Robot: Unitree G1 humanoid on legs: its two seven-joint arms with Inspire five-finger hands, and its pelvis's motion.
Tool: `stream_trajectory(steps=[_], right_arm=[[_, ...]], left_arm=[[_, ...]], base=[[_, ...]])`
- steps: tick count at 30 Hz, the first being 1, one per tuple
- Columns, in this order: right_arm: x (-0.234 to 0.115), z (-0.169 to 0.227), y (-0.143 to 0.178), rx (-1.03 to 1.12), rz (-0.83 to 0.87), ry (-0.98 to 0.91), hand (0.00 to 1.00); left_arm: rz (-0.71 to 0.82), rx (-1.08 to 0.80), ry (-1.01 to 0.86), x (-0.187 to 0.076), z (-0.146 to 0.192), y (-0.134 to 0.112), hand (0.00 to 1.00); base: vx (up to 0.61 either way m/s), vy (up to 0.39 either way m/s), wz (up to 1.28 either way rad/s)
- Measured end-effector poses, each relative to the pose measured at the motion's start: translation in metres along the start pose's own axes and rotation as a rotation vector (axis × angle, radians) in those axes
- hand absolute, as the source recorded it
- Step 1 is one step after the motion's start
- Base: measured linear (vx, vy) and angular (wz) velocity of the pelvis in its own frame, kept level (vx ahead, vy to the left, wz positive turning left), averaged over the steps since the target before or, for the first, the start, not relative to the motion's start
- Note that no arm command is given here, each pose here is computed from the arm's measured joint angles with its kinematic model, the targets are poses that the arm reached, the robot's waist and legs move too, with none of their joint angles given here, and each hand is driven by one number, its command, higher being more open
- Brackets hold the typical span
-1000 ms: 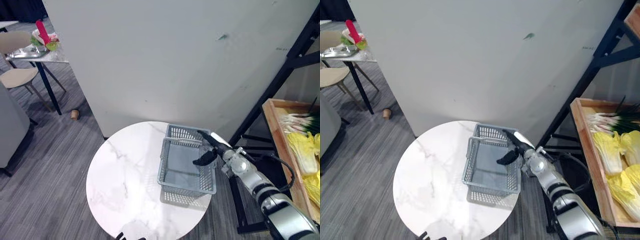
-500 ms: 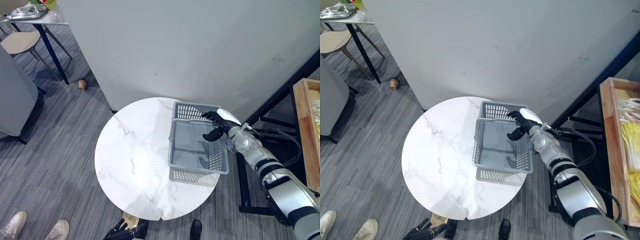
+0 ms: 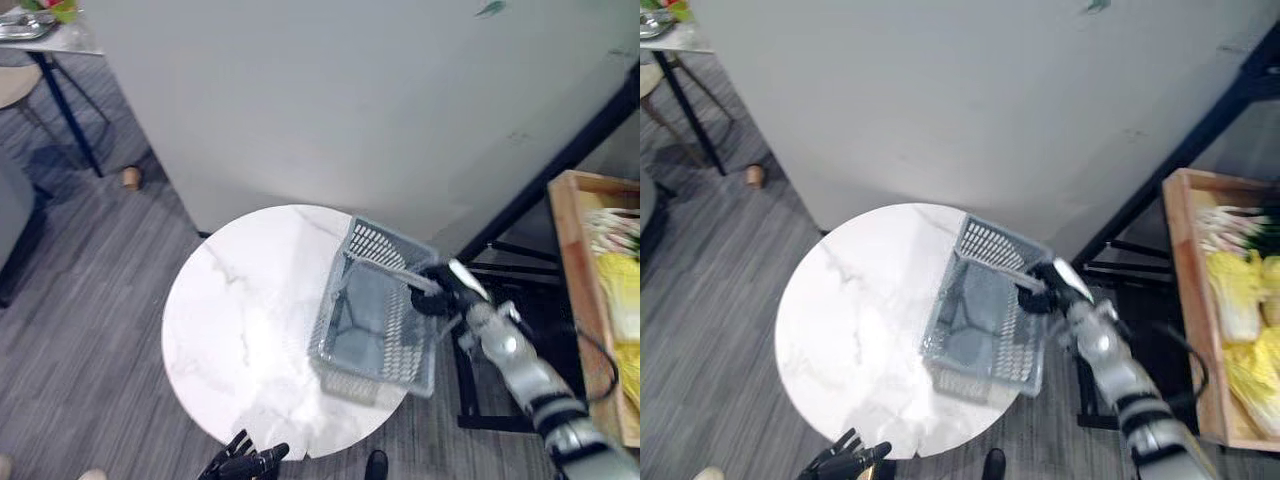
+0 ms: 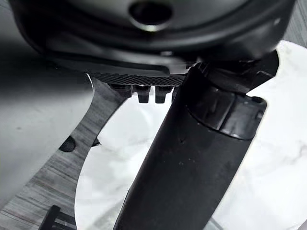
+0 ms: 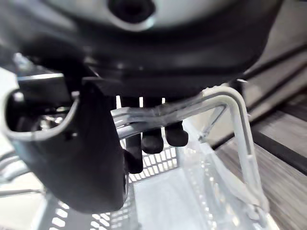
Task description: Pick vegetable in the basket
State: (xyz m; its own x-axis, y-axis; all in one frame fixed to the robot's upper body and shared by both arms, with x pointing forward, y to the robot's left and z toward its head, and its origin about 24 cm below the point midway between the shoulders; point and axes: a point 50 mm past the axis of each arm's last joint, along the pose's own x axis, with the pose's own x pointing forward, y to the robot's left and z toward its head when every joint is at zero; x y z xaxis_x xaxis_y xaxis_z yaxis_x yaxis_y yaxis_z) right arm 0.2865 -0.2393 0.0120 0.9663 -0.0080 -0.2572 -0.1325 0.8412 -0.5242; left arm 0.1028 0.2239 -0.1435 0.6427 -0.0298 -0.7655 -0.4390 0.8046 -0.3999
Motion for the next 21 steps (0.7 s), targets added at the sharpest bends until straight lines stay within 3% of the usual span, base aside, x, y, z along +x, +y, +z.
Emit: stream_trajectory(steps=[7,11,16,21], right_arm=[[-0.088,-0.095,0.044,0.370,0.099,0.366,0.00],[-0.120,-0.117,0.071,0.617,0.085,0.491,0.00],[-0.151,-0.137,0.110,0.720,0.138,0.643,0.00],[-0.163,-0.154,0.121,0.747,0.127,0.758,0.00]], left_arm=[[0.034,-0.032,0.018,-0.007,-0.022,0.004,1.00],[0.028,-0.051,0.032,-0.006,-0.029,-0.001,1.00],[0.054,-0.072,0.078,-0.010,-0.044,0.003,1.00],[0.081,-0.077,0.095,-0.012,-0.048,0.007,1.00]], base=[[0.07,0.037,-0.30],[-0.05,-0.018,-0.11],[-0.02,-0.019,-0.06],[0.02,-0.001,-0.05]])
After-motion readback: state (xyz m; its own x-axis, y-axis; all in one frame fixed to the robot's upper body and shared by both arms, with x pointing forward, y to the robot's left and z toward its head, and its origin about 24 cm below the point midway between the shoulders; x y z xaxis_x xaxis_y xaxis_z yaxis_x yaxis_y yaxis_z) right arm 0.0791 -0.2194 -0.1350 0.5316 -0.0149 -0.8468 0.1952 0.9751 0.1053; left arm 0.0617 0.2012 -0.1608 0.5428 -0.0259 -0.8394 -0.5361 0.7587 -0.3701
